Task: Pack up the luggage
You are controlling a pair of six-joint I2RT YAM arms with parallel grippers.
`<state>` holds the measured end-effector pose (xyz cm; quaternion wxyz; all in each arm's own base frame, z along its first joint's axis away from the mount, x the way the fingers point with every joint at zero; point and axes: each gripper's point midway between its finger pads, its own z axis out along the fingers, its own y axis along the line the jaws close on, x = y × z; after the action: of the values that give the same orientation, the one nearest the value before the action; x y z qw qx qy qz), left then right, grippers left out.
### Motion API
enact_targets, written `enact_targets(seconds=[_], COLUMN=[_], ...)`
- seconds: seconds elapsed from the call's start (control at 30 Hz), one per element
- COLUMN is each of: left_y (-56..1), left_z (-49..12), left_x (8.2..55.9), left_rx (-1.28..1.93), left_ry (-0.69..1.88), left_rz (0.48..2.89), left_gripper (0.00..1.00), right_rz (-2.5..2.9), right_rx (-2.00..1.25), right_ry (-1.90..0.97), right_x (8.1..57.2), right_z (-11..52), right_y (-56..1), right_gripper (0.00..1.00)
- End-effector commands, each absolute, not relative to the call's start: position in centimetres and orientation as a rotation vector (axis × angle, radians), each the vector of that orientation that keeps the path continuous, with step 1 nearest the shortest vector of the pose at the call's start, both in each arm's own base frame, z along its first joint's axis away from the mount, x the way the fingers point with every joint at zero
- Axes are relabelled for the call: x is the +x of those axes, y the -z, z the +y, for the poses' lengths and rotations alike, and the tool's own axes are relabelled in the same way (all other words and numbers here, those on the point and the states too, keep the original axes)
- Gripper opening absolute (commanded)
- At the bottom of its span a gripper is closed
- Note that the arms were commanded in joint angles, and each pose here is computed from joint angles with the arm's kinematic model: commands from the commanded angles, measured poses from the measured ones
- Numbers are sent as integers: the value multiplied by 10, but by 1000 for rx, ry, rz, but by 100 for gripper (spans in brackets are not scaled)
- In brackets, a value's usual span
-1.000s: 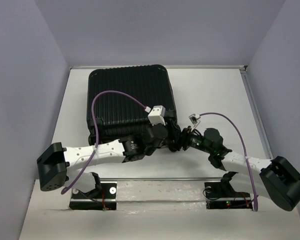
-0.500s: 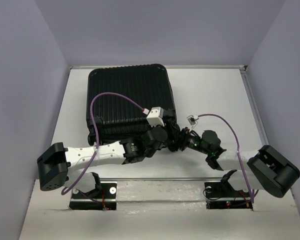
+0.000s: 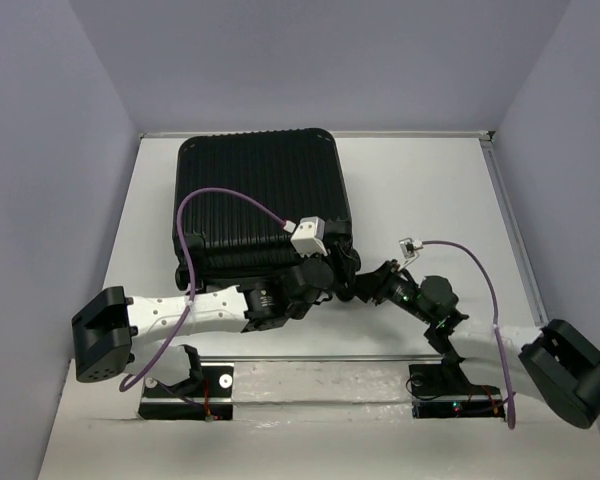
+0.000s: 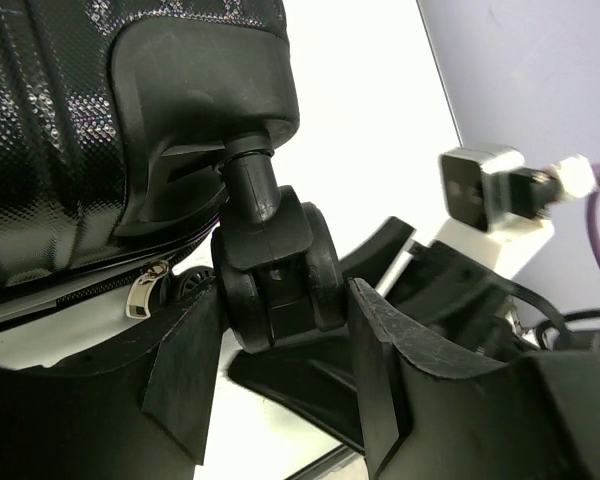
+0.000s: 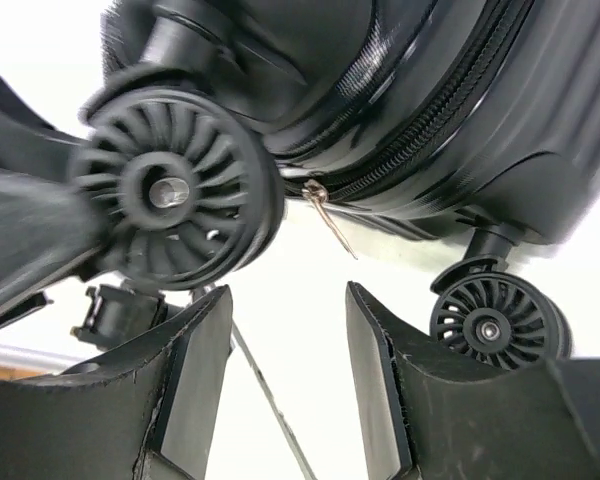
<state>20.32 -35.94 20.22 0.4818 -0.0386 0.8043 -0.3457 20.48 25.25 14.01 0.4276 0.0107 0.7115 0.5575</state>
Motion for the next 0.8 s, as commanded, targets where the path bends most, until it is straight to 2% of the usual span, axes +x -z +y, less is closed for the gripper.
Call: enact_targets(seconds=[0.0,0.07,0.27,0.37,0.43,0.6,0.77], left_y=[-265,-262,-269,-274,-273,-273,-273], left_z=[-370,-373,-376,-376,-377,-380,-379], left_x=[203,203,201,197,195,193,193], left_rx=[-210,-211,-228,-246,-254,-261,-256], left_ry=[1043,1045,1082,1112,1132,1157,1154], left_rz=[1791,1796,1778,1762,1758,1755,1754], left_gripper=[6,6,6,6,6,6,6], right_rz=[1744,1789,1774,1789,1756,1645,1628], right_rx=[131,175,142,129,3,-137,-135], right_ry=[-1276,-1209,-1282,-1329,-1425,-1602,-1631], right_x=[214,220,223,222,213,202,205], right_z=[229,223,238,247,263,286,290], right_y=[-140,-133,-141,-134,-141,-158,-153], right_gripper=[55,55,58,64,65,66,63])
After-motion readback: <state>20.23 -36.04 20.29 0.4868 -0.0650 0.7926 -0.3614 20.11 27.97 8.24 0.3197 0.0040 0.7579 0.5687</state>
